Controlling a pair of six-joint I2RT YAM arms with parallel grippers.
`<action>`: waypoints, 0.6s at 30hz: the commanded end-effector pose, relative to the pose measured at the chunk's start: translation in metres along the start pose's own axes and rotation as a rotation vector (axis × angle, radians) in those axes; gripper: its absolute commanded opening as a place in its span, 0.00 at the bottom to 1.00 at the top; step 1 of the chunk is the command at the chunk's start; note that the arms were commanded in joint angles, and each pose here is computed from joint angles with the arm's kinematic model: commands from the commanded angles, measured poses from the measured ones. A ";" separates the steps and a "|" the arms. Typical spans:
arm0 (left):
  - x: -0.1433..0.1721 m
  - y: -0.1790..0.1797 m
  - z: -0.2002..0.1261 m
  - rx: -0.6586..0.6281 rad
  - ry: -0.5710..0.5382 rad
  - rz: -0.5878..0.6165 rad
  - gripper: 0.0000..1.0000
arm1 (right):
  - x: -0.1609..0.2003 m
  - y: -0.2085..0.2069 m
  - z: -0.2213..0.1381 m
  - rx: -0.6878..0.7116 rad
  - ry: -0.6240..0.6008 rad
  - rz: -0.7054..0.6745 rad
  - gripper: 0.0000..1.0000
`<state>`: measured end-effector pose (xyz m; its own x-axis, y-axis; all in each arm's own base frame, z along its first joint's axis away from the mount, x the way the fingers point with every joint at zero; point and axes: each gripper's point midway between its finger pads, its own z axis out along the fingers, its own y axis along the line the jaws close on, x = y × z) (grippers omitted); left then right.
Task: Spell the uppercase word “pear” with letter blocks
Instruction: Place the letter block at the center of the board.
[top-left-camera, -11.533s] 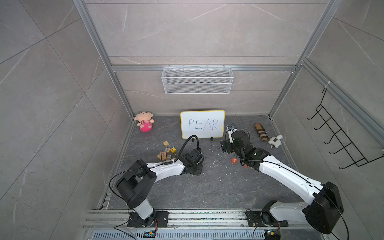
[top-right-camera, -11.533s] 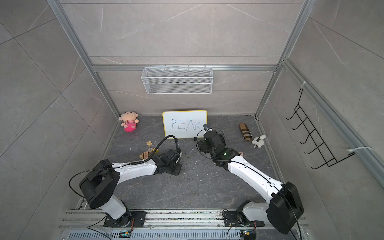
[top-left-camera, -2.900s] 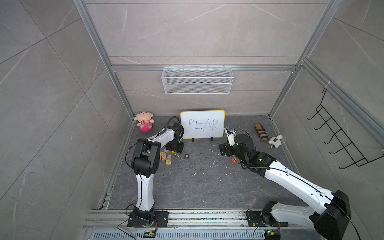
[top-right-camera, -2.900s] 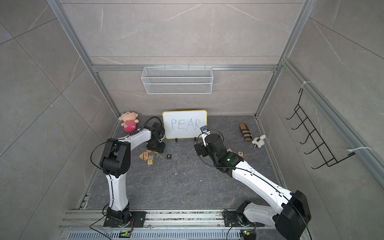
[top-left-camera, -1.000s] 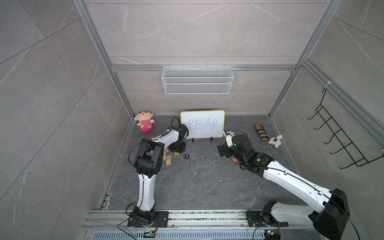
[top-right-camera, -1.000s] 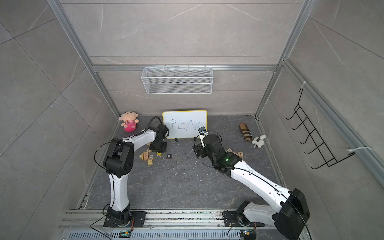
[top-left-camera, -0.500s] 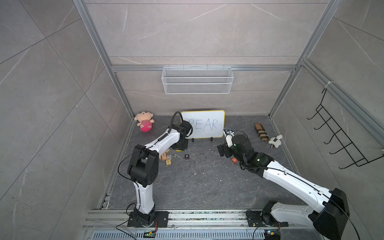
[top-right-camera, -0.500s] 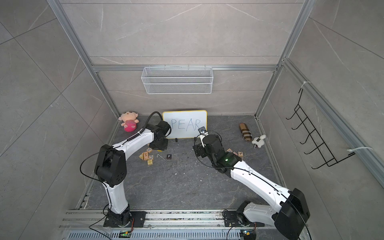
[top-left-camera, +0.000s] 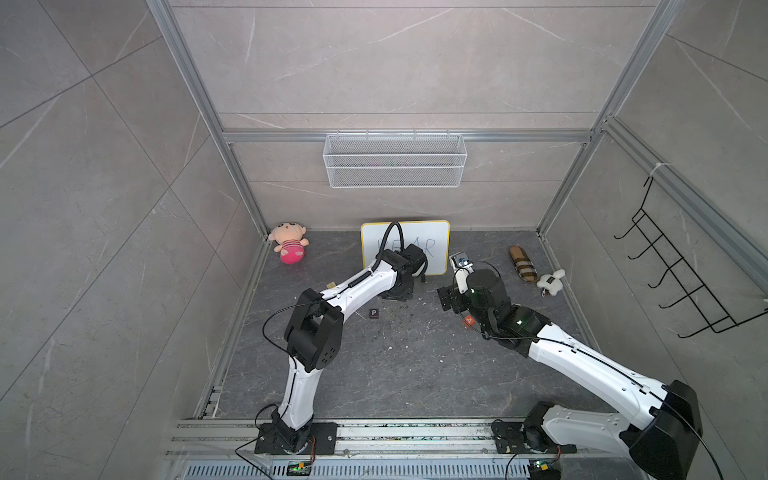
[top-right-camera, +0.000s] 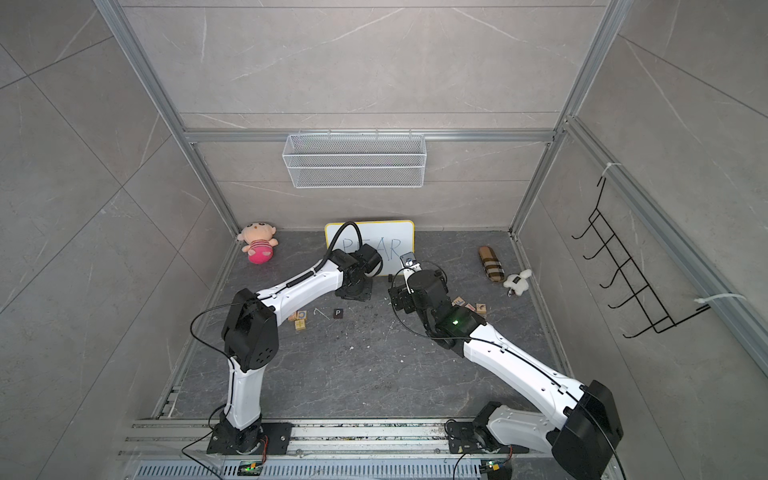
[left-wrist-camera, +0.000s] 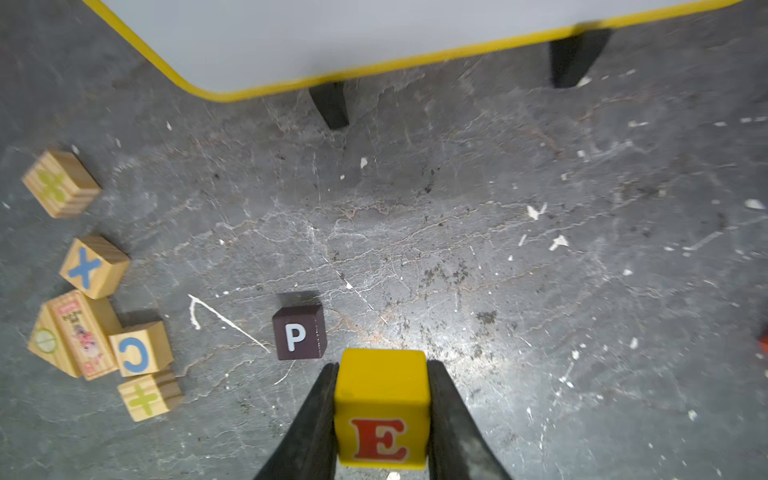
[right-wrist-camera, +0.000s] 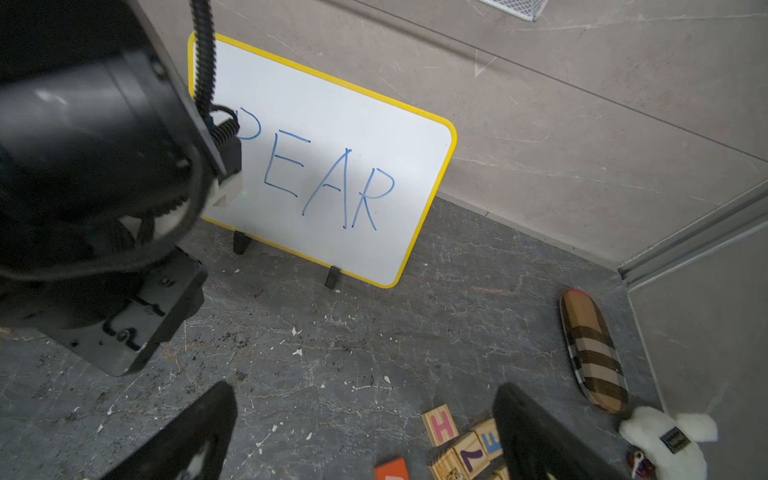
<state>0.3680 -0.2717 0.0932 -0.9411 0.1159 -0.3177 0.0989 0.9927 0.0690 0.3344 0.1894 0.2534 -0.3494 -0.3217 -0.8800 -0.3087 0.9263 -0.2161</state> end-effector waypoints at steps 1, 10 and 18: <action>0.015 -0.002 0.014 -0.007 0.078 -0.055 0.11 | -0.004 -0.006 -0.006 0.027 -0.026 0.004 0.99; 0.035 -0.005 0.042 -0.018 0.135 -0.079 0.07 | -0.002 -0.004 -0.005 0.024 -0.021 0.000 0.99; 0.039 -0.011 0.056 -0.005 0.152 -0.098 0.07 | -0.002 -0.003 -0.004 0.014 -0.022 0.003 0.99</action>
<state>0.3508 -0.2725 0.0375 -0.9805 0.0346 -0.1934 0.0235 0.9980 0.0592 0.3331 0.1854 0.2563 -0.3437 -0.3171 -0.8839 -0.2948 0.9301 -0.2191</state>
